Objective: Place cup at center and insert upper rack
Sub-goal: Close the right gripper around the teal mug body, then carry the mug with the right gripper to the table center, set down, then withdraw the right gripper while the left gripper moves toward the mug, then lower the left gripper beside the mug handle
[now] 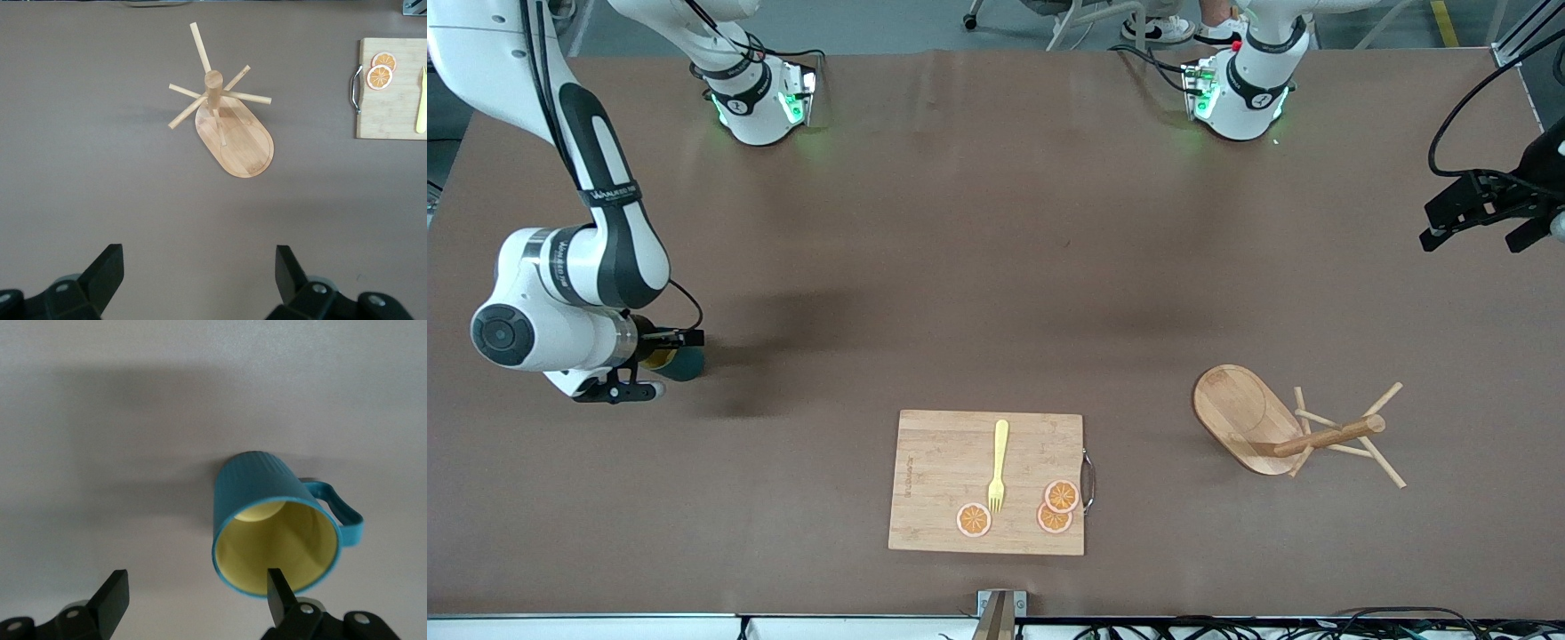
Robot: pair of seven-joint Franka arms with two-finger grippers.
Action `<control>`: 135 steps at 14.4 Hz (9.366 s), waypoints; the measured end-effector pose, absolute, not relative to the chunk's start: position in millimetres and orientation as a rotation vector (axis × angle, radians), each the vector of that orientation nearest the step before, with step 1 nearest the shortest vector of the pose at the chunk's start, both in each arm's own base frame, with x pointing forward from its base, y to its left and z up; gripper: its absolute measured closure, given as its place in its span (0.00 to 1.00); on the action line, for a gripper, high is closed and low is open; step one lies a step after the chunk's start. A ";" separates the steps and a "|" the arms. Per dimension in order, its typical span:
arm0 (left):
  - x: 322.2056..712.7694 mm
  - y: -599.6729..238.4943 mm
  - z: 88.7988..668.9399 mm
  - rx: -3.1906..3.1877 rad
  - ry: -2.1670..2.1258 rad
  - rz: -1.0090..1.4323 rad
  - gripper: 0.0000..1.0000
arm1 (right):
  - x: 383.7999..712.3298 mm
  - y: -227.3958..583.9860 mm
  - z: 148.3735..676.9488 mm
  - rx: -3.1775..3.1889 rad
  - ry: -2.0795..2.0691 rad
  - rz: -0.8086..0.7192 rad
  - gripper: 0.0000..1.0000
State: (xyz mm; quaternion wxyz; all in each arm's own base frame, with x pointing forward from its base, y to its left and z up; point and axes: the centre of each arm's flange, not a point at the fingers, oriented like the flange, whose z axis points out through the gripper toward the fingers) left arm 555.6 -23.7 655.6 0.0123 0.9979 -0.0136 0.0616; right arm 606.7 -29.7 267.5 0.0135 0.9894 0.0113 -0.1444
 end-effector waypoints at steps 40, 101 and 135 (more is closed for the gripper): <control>555.5 -22.4 661.7 3.109 -0.039 0.212 0.00 | 575.3 367.6 281.7 3.089 -0.044 -0.350 0.95; 347.8 -545.0 506.6 3.012 0.379 0.100 0.00 | 630.6 -71.1 622.8 3.187 -0.359 -0.025 0.00; 227.6 -597.7 138.4 2.822 0.462 1.581 0.00 | 569.1 -65.3 617.9 3.156 -0.106 0.084 0.00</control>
